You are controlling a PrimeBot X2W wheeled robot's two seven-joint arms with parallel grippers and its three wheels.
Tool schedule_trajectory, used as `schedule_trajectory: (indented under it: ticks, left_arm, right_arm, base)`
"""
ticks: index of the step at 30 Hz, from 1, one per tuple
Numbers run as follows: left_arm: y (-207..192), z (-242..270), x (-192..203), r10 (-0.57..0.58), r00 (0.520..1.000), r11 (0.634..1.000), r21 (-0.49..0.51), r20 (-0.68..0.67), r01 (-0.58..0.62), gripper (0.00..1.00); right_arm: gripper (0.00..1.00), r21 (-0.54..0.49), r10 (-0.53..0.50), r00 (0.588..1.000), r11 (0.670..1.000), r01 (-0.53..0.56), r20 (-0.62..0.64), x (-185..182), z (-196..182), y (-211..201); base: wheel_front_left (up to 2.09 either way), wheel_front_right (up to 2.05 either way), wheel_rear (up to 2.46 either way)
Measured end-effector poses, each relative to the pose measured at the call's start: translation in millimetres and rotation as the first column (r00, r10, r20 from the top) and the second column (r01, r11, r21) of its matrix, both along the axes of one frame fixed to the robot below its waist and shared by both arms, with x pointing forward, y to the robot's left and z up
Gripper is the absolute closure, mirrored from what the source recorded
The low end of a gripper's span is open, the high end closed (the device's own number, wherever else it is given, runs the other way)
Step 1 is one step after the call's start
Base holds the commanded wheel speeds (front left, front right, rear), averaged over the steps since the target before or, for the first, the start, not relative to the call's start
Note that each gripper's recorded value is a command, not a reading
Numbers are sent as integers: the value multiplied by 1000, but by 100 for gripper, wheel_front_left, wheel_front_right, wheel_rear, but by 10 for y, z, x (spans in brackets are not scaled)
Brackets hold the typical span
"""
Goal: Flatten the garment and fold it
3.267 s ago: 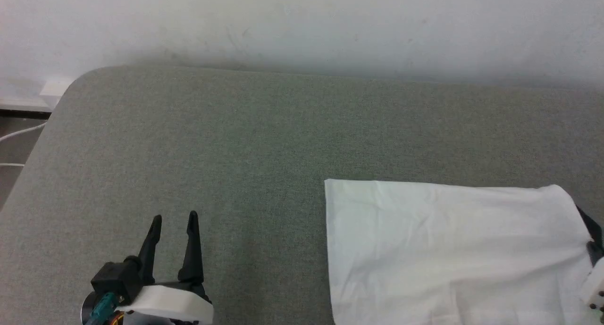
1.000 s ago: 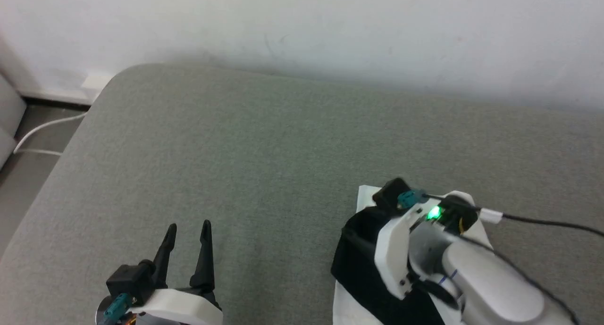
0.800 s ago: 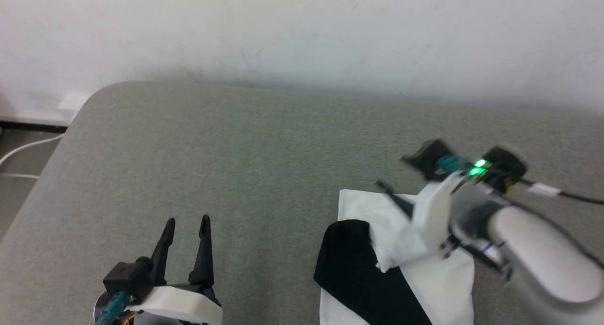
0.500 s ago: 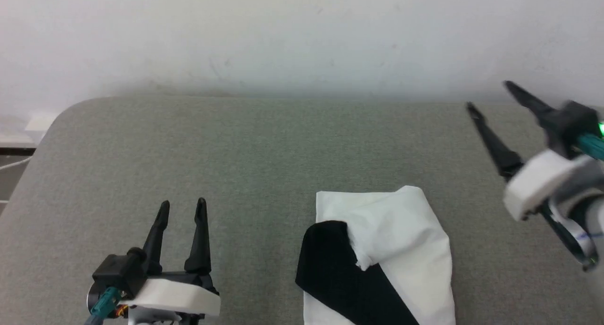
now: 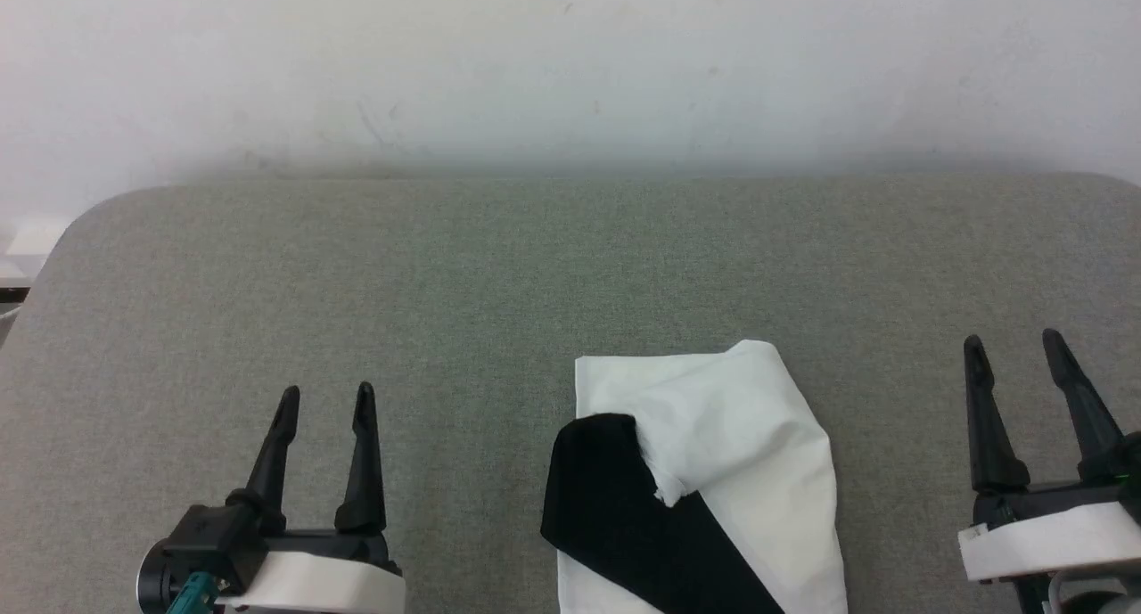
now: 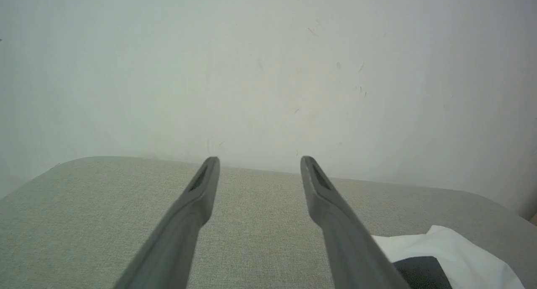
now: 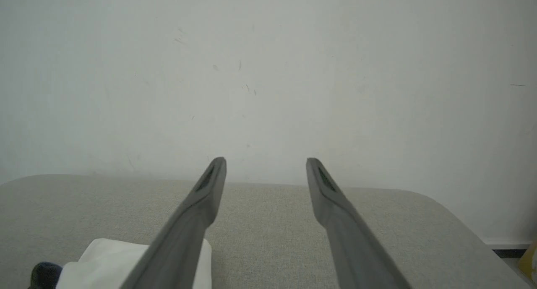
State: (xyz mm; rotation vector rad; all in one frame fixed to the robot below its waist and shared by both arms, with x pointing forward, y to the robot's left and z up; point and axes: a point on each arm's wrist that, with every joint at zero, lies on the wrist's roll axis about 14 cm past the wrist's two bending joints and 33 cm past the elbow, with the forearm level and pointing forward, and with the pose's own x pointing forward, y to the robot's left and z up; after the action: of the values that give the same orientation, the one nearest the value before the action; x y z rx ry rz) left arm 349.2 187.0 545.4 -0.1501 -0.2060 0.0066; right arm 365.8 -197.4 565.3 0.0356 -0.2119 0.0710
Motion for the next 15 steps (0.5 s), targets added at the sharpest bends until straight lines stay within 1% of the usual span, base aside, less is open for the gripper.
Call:
schedule_trajectory:
  ticks: [6, 8, 10, 11, 13, 15]
  left_arm:
    - [-8, -49, -1, 0, 1000, 1000, 0, -16, 0, 0]
    - [-10, -74, 0, 0, 1000, 1000, -1, -24, 0, 0]
    - [-11, -104, 9, 0, 999, 1000, -1, -34, 0, 0]
    - [-14, -126, 16, 0, 999, 1000, -2, -41, 0, 0]
    - [-22, -180, 36, -2, 998, 1000, -2, -58, 2, 0]
    - [-33, -221, 74, -6, 998, 1000, -2, -70, 5, 0]
  right_arm:
    - [0, -3, 14, 1000, 1000, -14, -25, -2, -49, 72]
    - [0, -2, 33, 996, 999, -34, -80, 26, -132, 113]
    - [0, 7, 71, 983, 997, -71, -168, 54, -272, 180]
    - [0, 17, 95, 971, 995, -94, -219, 64, -354, 219]
    - [0, 59, 144, 933, 990, -132, -329, 73, -537, 291]
    - [0, 100, 194, 873, 981, -166, -448, 70, -744, 368]
  base:
    - [0, 0, 0]
    - [0, 0, 0]
    - [0, 0, 0]
    - [0, 0, 0]
    - [0, 0, 0]
    - [0, 0, 0]
